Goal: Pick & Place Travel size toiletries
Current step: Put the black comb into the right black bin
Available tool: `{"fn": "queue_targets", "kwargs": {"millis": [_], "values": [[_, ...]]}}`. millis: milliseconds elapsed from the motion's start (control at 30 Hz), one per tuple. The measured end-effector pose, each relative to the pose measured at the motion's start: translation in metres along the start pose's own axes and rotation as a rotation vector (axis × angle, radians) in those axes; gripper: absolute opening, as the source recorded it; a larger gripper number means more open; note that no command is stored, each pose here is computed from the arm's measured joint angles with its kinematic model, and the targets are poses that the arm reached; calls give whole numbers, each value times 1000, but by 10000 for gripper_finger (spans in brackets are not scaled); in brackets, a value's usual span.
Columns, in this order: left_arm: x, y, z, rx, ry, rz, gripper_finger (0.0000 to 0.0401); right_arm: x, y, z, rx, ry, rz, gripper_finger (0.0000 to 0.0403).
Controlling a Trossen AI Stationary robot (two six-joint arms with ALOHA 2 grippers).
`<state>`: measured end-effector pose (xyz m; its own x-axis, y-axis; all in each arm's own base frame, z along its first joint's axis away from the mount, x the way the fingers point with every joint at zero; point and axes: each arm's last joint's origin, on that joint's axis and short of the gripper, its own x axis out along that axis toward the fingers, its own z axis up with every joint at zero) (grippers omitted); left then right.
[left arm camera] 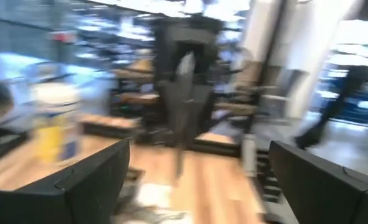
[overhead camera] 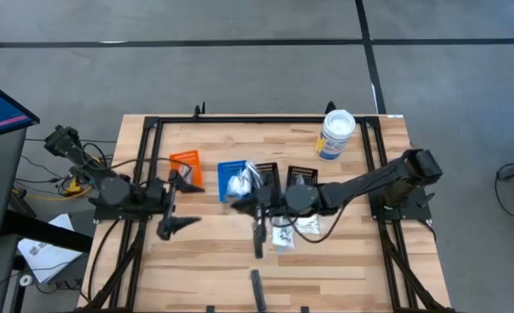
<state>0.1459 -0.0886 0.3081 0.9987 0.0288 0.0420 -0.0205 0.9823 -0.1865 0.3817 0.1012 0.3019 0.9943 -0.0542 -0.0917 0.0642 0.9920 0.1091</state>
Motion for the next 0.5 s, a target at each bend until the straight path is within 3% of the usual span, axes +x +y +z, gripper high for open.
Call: {"fn": "queue_targets", "kwargs": {"millis": [67, 267, 500], "values": [[0, 2, -1, 6, 4, 57, 380, -12, -11, -4, 36, 6, -62, 0], [0, 2, -1, -1, 0, 57, 373, -48, -56, -26, 224, 34, -248, 0], [0, 2, -1, -8, 0, 58, 360, -84, -99, -74, 509, 192, -440, 0]]}}
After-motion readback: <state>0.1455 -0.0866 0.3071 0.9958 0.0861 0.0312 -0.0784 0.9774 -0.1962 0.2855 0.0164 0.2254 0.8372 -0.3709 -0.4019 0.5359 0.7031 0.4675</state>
